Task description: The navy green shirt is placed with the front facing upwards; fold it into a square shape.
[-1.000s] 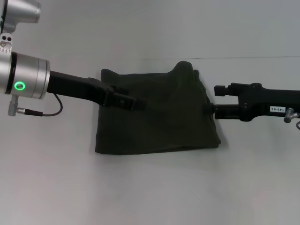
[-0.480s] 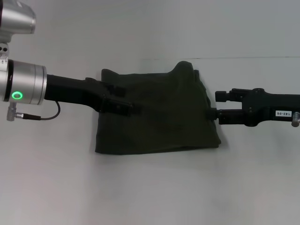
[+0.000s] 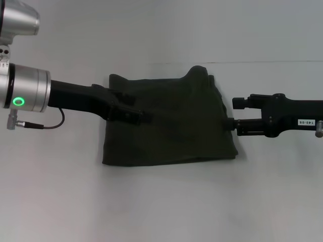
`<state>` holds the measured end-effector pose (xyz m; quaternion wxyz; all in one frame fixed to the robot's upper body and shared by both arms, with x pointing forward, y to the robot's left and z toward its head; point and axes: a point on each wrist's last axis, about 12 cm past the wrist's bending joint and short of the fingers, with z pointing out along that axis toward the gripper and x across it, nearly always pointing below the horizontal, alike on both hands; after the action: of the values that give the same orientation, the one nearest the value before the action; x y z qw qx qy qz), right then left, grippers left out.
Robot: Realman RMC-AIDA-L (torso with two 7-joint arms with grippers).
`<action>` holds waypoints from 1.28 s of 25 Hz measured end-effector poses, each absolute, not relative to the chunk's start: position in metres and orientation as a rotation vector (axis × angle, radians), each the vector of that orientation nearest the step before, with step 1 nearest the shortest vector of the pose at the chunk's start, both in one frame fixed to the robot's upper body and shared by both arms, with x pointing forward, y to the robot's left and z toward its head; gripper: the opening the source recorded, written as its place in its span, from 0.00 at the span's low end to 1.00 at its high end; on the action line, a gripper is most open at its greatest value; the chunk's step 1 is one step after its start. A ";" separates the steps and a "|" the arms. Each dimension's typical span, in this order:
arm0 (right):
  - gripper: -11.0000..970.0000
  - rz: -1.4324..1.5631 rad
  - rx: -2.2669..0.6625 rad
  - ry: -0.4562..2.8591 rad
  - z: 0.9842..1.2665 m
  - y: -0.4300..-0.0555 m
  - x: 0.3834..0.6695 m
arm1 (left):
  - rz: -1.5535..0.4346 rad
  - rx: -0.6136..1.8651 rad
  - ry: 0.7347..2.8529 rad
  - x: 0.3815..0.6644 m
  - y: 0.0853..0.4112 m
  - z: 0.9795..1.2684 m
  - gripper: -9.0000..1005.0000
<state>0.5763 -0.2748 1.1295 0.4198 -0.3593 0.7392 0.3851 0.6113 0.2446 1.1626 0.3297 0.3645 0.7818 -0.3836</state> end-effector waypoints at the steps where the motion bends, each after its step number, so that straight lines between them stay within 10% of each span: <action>1: 0.88 0.966 -0.900 1.852 1.130 -0.275 0.576 | -1.003 0.953 2.045 0.611 0.245 1.163 0.94; 32: 0.88 0.926 -0.947 1.811 1.128 -0.273 0.576 | -0.963 1.041 2.029 0.607 0.239 1.162 0.94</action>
<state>0.5758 -0.2729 1.1279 0.4341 -0.3805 0.7271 0.3717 0.6073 0.2392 1.1617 0.3269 0.3975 0.7746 -0.3676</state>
